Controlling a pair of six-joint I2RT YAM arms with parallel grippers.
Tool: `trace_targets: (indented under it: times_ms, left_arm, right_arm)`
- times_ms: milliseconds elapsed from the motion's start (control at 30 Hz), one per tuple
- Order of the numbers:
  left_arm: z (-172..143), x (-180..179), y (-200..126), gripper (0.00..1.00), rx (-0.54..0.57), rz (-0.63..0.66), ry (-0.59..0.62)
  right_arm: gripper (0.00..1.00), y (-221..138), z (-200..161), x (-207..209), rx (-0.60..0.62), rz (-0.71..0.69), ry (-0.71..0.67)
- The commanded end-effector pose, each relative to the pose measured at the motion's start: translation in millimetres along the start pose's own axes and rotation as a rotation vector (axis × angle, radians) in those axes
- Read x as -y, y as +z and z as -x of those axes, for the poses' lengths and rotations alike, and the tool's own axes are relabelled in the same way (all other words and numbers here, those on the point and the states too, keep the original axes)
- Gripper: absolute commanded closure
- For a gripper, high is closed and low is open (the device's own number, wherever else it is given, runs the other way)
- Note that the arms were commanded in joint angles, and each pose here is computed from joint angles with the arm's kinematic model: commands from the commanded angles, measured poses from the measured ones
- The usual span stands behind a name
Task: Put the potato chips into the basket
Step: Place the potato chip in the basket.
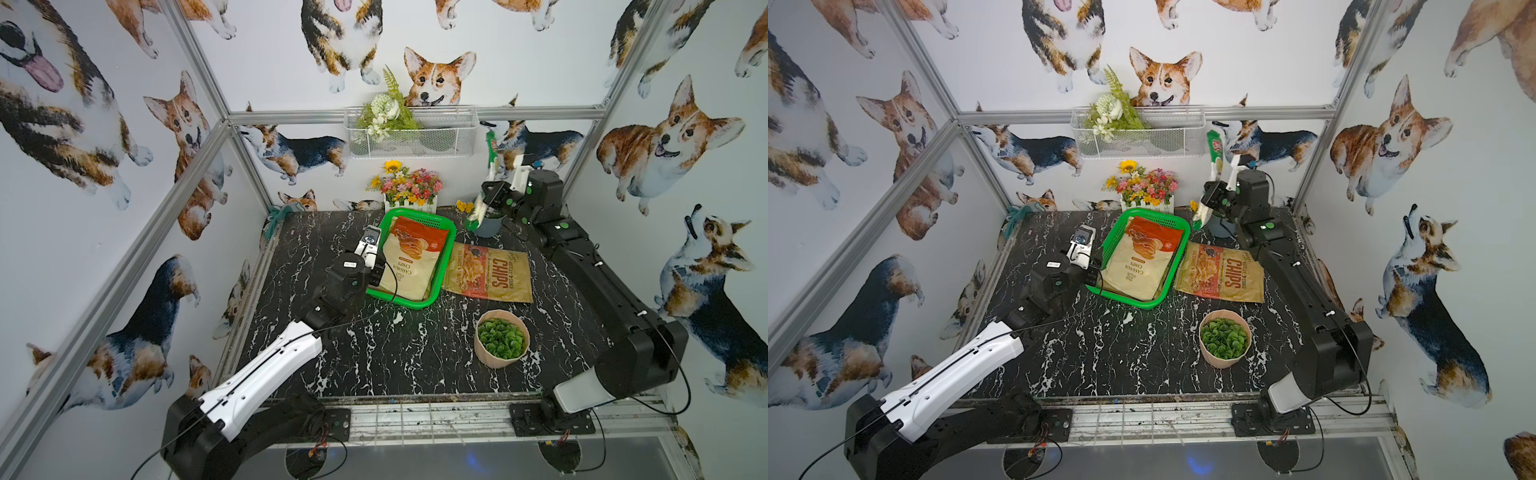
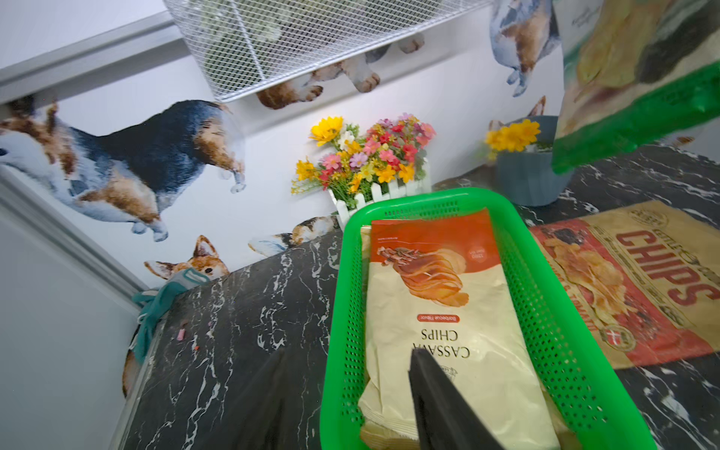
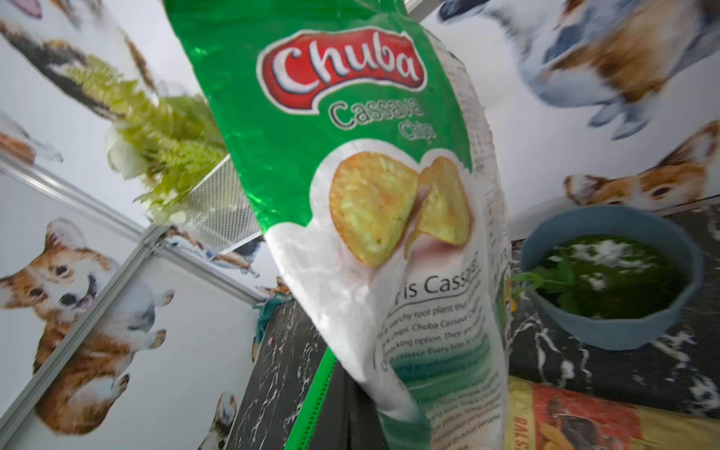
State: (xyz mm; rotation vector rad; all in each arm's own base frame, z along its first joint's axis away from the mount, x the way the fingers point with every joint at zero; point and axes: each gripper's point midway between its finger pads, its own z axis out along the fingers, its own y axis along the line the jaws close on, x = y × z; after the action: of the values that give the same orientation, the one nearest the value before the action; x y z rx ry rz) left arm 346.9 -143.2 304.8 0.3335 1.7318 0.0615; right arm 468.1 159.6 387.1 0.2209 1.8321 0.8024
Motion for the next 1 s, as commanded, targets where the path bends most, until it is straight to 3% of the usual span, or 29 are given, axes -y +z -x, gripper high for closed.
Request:
trace_targets:
  times_ms: [0, 300, 433, 667, 967]
  left_arm:
    - [19, -33, -10, 0.47, 0.085, 0.148, -0.073]
    - [13, -100, -42, 0.5, 0.166, 0.332, -0.257]
    - [-10, -117, -48, 0.51, 0.135, 0.381, -0.293]
    - [-15, -119, -52, 0.51, 0.128, 0.377, -0.278]
    - [-18, -115, -49, 0.51, 0.122, 0.355, -0.279]
  right_arm:
    - [1.0, 12, -24, -42, -0.057, 0.123, -0.013]
    - [1.0, 35, -133, -115, -0.336, 0.405, 0.134]
    - [1.0, 44, -181, -82, -0.415, 0.36, 0.196]
    - [1.0, 47, -262, -3, -0.516, 0.178, 0.225]
    - [1.0, 50, -281, 22, -0.532, 0.104, 0.21]
